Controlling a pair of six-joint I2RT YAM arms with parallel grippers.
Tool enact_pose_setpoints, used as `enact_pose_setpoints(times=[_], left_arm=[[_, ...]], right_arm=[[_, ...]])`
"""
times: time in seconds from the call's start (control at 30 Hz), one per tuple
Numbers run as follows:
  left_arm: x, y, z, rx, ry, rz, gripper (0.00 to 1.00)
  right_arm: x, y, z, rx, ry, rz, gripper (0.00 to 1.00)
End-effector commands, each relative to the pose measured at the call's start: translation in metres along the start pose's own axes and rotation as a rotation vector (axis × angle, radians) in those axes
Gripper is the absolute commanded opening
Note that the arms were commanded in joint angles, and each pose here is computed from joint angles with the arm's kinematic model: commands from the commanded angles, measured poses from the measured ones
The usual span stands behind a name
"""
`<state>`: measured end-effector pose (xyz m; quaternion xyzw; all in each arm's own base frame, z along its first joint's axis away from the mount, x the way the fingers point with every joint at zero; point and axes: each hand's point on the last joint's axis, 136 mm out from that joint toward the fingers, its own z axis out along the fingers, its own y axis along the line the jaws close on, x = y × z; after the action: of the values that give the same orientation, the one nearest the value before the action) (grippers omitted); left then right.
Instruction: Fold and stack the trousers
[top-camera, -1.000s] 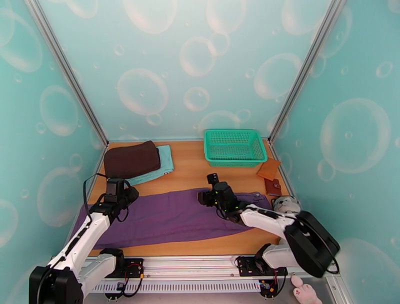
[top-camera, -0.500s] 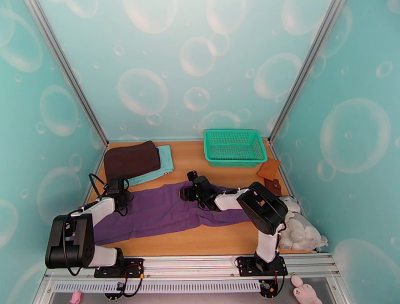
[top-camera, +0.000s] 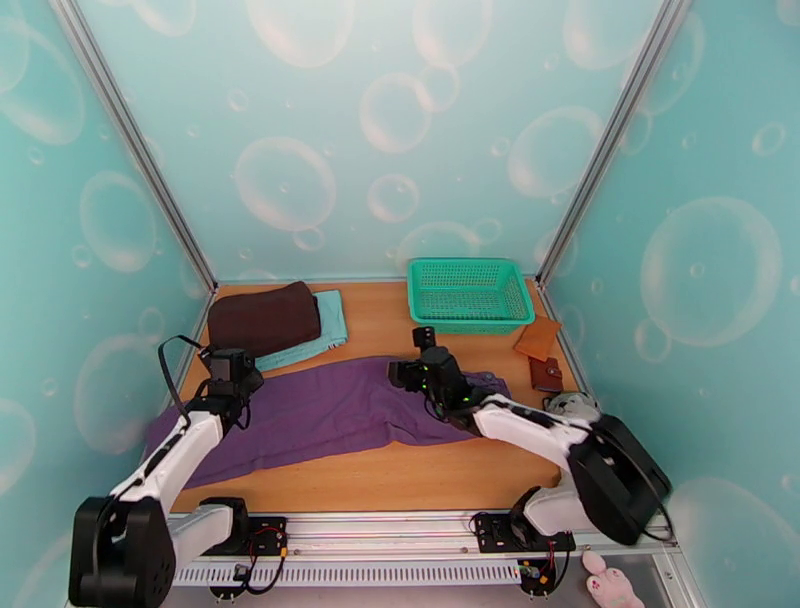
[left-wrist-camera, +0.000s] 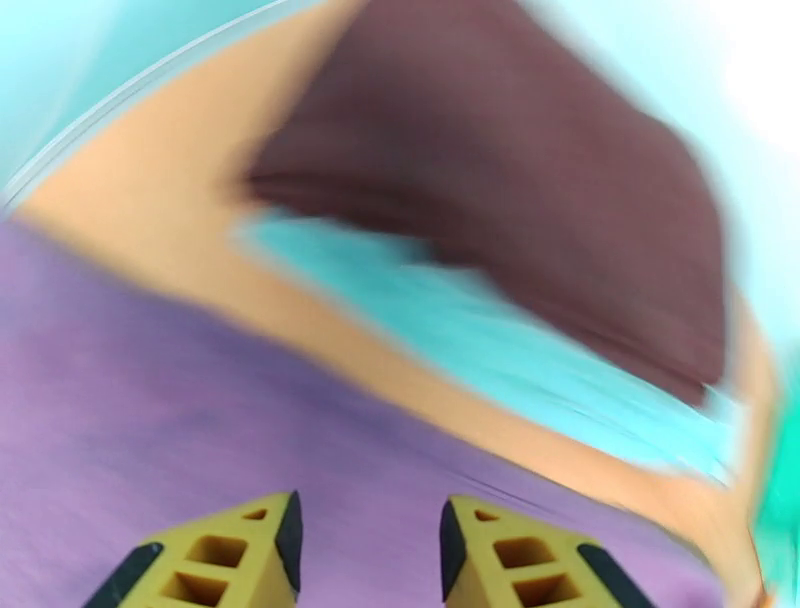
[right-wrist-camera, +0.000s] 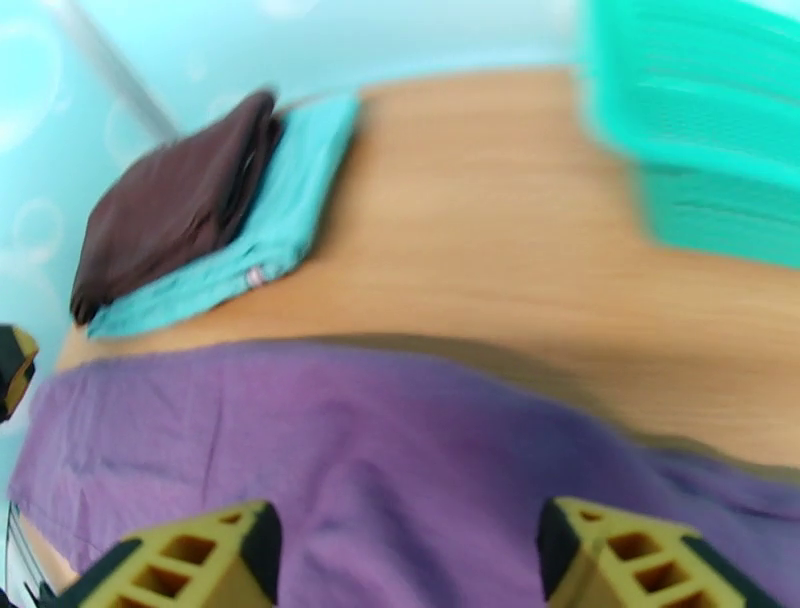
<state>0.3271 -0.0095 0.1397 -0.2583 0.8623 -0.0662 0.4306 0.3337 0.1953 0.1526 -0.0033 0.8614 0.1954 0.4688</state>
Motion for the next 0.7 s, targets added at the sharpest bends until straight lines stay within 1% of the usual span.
enact_pose_setpoints(times=[0.0, 0.1, 0.13, 0.2, 0.27, 0.37, 0.5, 0.57, 0.67], left_arm=[[0.034, -0.044, -0.021, 0.192, 0.116, 0.152, 0.41], [0.072, -0.081, -0.038, 0.341, 0.206, 0.260, 0.40], [0.084, -0.089, -0.041, 0.372, 0.238, 0.286, 0.40], [0.108, -0.099, -0.046, 0.404, 0.292, 0.333, 0.40], [0.124, -0.099, -0.045, 0.408, 0.313, 0.348, 0.40], [0.138, -0.087, -0.035, 0.378, 0.319, 0.322, 0.40], [0.143, -0.059, -0.021, 0.255, 0.301, 0.264, 0.41], [0.144, -0.047, -0.017, 0.206, 0.292, 0.239, 0.41], [0.149, -0.028, -0.013, 0.149, 0.308, 0.199, 0.42]], right_arm=[[0.052, -0.087, -0.048, 0.303, 0.079, 0.152, 0.86], [0.060, -0.113, -0.088, 0.326, -0.020, 0.320, 0.86], [0.064, -0.123, -0.097, 0.343, -0.037, 0.371, 0.85], [0.067, -0.138, -0.113, 0.348, -0.077, 0.487, 0.85], [0.071, -0.150, -0.122, 0.362, -0.094, 0.576, 0.85], [0.077, -0.164, -0.123, 0.387, -0.100, 0.679, 0.84], [0.092, -0.170, -0.104, 0.389, -0.057, 0.791, 0.85], [0.098, -0.171, -0.096, 0.407, -0.026, 0.796, 0.85], [0.102, -0.167, -0.092, 0.432, 0.019, 0.781, 0.86]])
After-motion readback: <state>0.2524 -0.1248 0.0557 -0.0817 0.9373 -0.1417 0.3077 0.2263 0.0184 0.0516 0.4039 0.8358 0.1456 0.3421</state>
